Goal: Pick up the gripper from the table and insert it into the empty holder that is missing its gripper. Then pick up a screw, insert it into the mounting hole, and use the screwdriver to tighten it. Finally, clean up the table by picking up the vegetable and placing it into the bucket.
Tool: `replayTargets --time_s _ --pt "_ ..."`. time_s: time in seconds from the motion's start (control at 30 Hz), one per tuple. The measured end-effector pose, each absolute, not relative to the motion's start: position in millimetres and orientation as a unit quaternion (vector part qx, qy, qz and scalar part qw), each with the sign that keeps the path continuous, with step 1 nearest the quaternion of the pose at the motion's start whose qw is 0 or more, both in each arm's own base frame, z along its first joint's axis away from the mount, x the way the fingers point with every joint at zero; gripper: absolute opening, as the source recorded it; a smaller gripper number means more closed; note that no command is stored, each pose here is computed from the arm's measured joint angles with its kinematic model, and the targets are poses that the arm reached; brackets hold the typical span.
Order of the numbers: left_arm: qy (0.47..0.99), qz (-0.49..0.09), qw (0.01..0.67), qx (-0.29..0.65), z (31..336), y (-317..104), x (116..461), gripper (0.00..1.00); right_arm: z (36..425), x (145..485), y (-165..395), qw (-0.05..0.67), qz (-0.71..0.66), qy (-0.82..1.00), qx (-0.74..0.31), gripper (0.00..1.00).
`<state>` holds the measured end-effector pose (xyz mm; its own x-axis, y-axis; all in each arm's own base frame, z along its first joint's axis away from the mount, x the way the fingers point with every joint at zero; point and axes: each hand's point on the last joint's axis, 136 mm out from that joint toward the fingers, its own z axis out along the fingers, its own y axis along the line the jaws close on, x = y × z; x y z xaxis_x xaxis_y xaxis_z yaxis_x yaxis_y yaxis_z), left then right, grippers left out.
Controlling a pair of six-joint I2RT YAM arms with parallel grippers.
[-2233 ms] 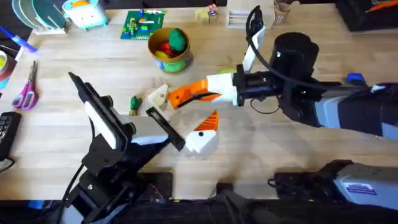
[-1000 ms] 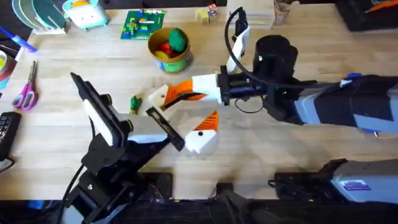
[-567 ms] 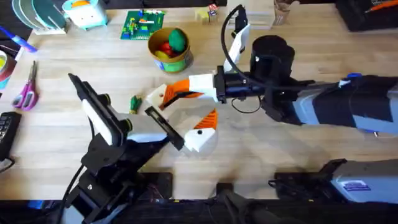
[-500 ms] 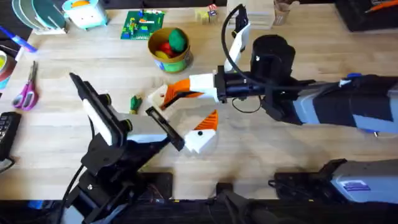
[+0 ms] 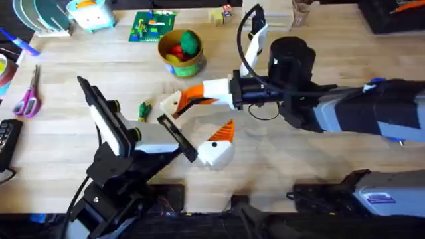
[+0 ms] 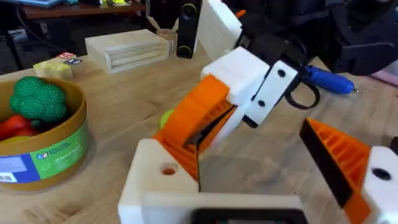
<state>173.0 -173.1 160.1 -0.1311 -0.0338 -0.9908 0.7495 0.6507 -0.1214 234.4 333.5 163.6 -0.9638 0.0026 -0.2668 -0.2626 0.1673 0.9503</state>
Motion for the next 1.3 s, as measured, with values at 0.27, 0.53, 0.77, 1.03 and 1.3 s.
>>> replayTargets --time_s 0.27,0.53,0.77,1.03,1.3 --pt "0.683 -0.319 0.606 0.254 159.7 -170.3 176.1 0.993 162.7 233.6 340.3 0.112 0.634 0.761 -0.081 0.007" --pt "0.683 -0.318 0.607 0.253 159.7 -169.9 176.5 0.993 162.5 234.0 340.9 0.114 0.633 0.762 -0.079 0.007" --pt "0.683 -0.318 0.607 0.253 159.7 -169.9 176.5 0.993 162.4 233.8 340.9 0.114 0.633 0.762 -0.080 0.071" --pt "0.683 -0.320 0.606 0.255 159.7 -170.6 175.7 0.993 162.9 232.4 339.7 0.108 0.635 0.760 -0.083 0.097" --pt "0.678 -0.329 0.602 0.265 160.5 -174.0 171.9 0.993 164.4 229.1 333.4 0.087 0.643 0.755 -0.095 0.115"
